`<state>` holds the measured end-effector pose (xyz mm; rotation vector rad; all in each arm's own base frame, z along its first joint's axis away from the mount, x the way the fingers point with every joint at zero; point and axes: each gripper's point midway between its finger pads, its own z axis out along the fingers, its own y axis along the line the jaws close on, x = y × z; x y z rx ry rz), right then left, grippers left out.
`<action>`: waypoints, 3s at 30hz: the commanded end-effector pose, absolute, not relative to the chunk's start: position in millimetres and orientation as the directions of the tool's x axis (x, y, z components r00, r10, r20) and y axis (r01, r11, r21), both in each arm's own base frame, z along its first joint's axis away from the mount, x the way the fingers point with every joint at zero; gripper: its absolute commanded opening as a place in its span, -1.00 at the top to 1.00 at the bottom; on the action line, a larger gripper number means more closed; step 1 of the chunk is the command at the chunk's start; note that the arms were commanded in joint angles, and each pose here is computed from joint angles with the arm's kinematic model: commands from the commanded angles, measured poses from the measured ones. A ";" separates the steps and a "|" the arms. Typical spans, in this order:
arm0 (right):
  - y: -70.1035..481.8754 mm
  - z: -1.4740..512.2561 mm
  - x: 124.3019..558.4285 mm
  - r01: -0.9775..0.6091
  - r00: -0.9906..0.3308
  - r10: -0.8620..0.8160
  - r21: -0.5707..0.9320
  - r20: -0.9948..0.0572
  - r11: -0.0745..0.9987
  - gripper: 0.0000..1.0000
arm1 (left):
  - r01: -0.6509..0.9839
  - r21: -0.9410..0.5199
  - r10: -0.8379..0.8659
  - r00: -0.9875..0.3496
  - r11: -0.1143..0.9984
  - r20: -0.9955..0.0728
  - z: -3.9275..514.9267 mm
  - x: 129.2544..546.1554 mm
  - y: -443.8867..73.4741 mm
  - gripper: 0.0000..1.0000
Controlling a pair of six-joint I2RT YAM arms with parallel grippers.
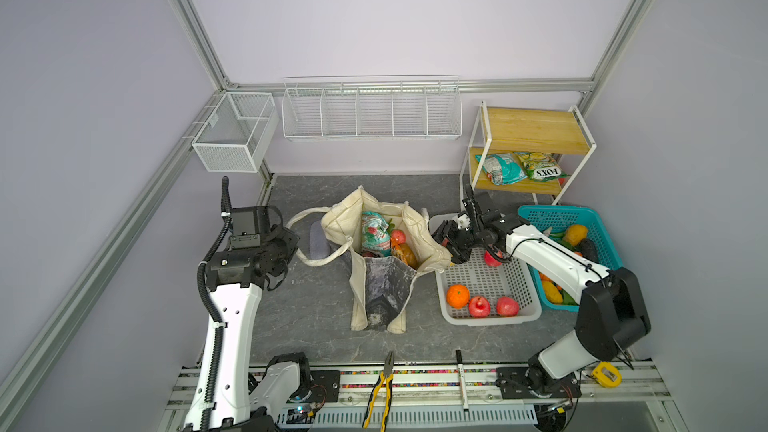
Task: Place the food into the grocery bag and tie it
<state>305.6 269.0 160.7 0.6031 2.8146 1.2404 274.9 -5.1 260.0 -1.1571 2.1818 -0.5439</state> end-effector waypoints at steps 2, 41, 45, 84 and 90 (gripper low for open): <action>293.6 170.8 308.0 0.290 -0.949 0.279 0.762 0.150 0.579 -0.29 | -0.589 -0.625 -0.856 -0.416 0.511 -0.308 265.7 279.4 -4.5 1.00; 240.0 196.1 364.9 -0.067 -0.974 0.025 0.389 -0.226 0.919 -0.64 | -0.591 -0.625 -0.858 -0.408 0.509 -0.313 267.8 276.6 -3.2 1.00; 251.6 180.2 366.9 -0.095 -0.982 -0.017 0.410 -0.189 0.907 -0.62 | -0.590 -0.627 -0.858 -0.406 0.509 -0.314 269.4 279.1 -2.9 1.00; 218.8 266.5 365.1 -0.206 -0.909 -0.208 -0.044 -0.361 0.978 0.86 | -0.491 -0.669 -0.826 -0.404 0.558 -0.392 325.7 297.2 -4.3 1.00; 239.7 307.5 344.5 -0.249 -0.897 -0.182 0.118 -0.403 0.961 0.85 | -0.439 -0.682 -0.800 -0.448 0.585 -0.398 342.6 309.3 -16.1 1.00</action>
